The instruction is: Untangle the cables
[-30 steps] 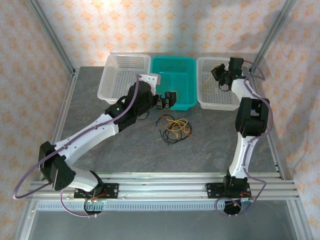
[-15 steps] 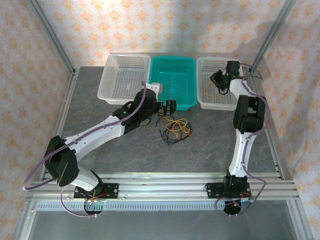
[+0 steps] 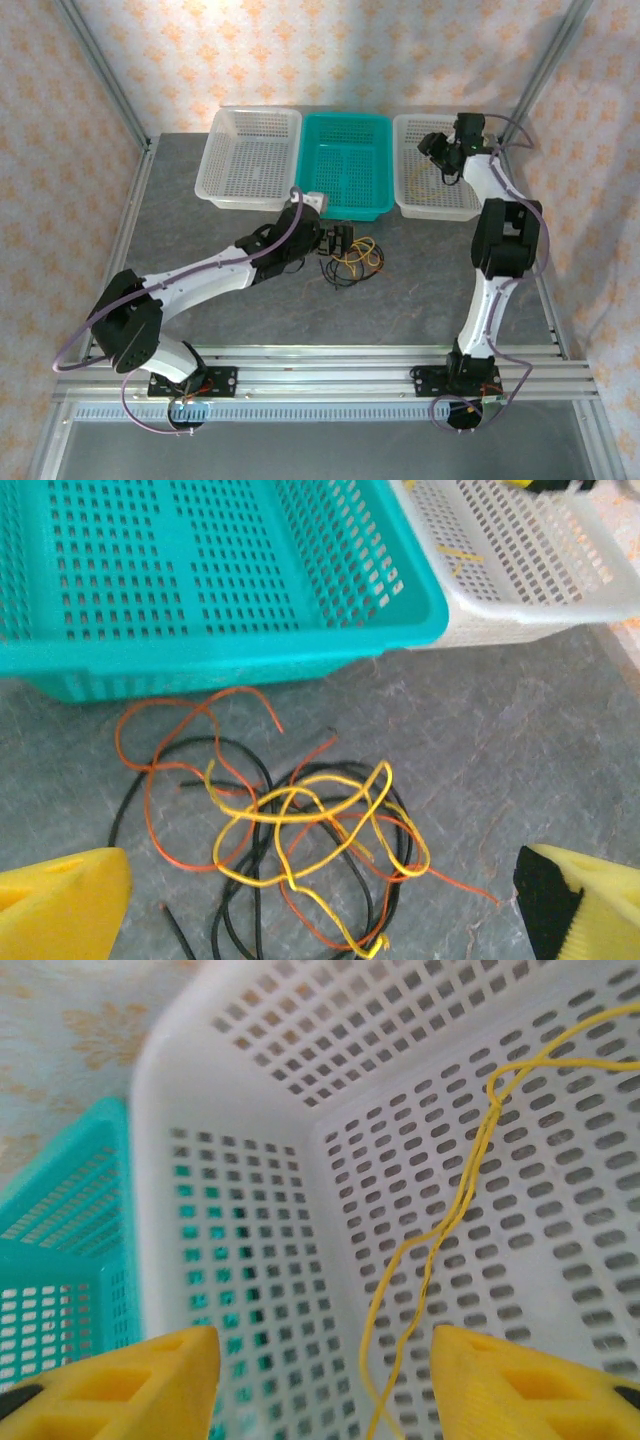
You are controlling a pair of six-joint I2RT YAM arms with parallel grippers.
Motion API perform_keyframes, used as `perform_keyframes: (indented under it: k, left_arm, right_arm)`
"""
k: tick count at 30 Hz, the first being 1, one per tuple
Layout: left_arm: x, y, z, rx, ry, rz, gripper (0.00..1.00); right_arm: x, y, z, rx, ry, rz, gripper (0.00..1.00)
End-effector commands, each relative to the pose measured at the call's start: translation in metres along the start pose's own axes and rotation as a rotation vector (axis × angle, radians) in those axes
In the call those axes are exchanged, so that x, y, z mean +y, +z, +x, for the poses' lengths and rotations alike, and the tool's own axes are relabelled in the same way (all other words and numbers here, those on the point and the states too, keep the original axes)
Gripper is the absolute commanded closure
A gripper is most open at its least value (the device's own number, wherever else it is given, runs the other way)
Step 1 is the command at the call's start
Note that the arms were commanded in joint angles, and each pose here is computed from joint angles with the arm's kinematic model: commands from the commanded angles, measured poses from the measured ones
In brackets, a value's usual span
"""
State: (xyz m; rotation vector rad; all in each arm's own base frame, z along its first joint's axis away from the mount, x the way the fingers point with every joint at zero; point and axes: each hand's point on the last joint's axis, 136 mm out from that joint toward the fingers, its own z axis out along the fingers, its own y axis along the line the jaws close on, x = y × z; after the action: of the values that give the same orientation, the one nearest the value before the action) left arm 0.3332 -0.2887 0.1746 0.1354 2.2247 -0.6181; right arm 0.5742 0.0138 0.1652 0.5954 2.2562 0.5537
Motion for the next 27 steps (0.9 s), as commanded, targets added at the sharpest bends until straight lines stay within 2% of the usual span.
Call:
perform_keyframes:
  k: [1, 4, 7, 10, 15, 16, 17, 20, 24, 27]
  left_arm:
    - [-0.005, -0.011, -0.005, -0.082, -0.060, 0.021, 0.01]
    - [-0.001, -0.012, 0.006, -0.097, -0.102, 0.017, 0.01]
    - [0.003, -0.014, 0.012, -0.123, -0.128, -0.002, 0.01]
    - [0.010, -0.017, 0.016, -0.158, -0.160, -0.033, 0.01]
    - [0.013, -0.025, 0.024, -0.220, -0.215, 0.019, 0.01]
    - [0.016, -0.027, 0.027, -0.232, -0.234, 0.025, 0.02]
    - [0.021, -0.027, 0.030, -0.237, -0.246, 0.017, 0.08]
    - [0.029, -0.021, 0.043, -0.187, -0.230, -0.026, 0.15]
    - [0.032, -0.009, 0.063, -0.088, -0.203, -0.063, 0.14]
    - [0.032, -0.004, 0.071, -0.064, -0.226, -0.044, 0.14]
  right_arm:
    - [0.019, -0.054, -0.013, -0.104, -0.135, 0.085, 0.42]
    - [0.021, -0.084, -0.006, -0.154, -0.215, 0.182, 0.45]
    - [0.027, -0.111, 0.005, -0.200, -0.227, 0.215, 0.47]
    - [0.039, -0.131, 0.022, -0.250, -0.207, 0.201, 0.39]
    - [0.050, -0.145, 0.077, -0.170, -0.285, 0.190, 0.35]
    - [0.050, -0.148, 0.087, -0.157, -0.295, 0.192, 0.36]
    - [0.049, -0.149, 0.100, -0.129, -0.304, 0.190, 0.37]
    - [0.060, -0.158, 0.146, -0.058, -0.347, 0.087, 0.40]
    - [0.074, -0.170, 0.200, 0.018, -0.345, -0.012, 0.48]
    - [0.074, -0.173, 0.229, 0.048, -0.332, -0.021, 0.52]
